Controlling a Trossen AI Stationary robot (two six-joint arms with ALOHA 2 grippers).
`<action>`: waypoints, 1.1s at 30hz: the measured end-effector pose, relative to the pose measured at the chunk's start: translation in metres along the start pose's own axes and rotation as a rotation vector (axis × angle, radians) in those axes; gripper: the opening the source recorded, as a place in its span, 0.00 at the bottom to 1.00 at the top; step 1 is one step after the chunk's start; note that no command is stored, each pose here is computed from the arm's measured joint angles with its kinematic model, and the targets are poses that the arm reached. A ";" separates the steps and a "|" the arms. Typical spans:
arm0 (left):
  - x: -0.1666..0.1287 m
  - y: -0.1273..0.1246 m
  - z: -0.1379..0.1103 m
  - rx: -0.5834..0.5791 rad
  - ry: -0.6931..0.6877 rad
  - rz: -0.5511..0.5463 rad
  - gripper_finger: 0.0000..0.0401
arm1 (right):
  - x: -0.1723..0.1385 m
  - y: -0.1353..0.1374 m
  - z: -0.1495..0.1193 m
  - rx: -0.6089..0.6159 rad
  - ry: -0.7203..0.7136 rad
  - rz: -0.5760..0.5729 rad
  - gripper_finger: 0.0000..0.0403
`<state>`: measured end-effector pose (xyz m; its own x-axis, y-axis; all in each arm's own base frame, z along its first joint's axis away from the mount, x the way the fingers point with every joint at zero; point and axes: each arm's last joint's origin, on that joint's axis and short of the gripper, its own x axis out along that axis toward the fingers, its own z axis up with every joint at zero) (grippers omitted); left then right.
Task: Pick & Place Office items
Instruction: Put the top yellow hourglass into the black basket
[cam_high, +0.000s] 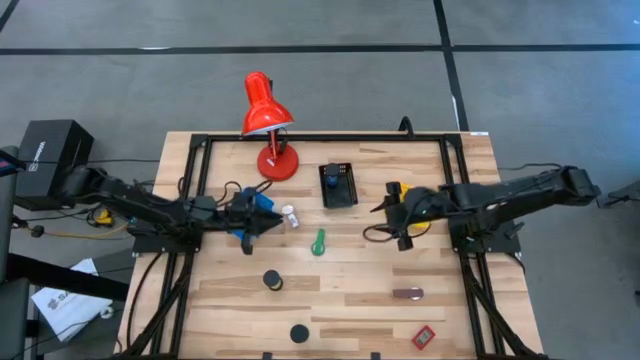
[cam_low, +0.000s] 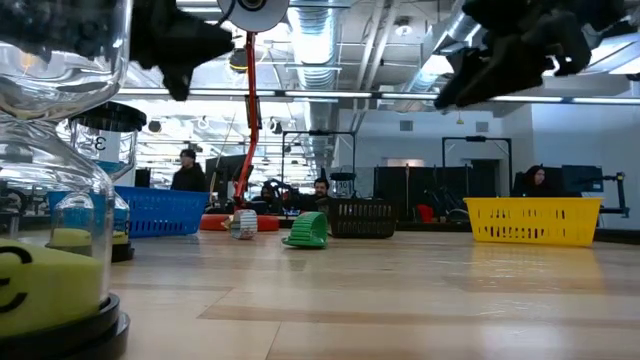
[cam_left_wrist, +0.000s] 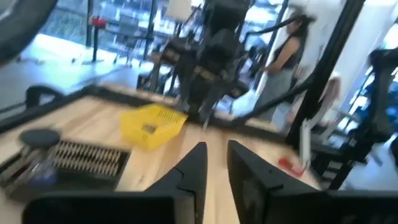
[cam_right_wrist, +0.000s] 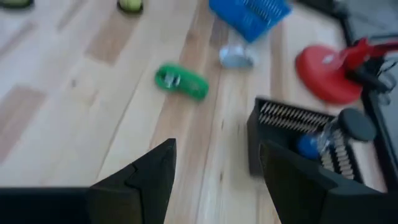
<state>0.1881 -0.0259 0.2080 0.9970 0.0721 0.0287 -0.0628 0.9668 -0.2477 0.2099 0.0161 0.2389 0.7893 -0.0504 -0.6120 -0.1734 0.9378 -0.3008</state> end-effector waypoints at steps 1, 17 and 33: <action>0.002 -0.001 0.001 -0.004 -0.015 -0.013 0.16 | -0.002 -0.002 -0.001 0.007 -0.030 0.001 0.55; 0.057 -0.059 0.044 0.125 -0.052 -0.255 0.19 | 0.012 -0.022 -0.036 0.102 -0.283 0.080 0.55; 0.057 -0.131 0.076 0.326 0.347 -0.120 0.39 | 0.024 -0.017 -0.035 0.102 -0.275 0.110 0.55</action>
<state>0.2498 -0.1301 0.3156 0.9511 -0.0772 -0.2992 0.0981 0.9936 0.0555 0.2111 -0.0132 0.2039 0.9011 0.1355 -0.4118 -0.2177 0.9629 -0.1597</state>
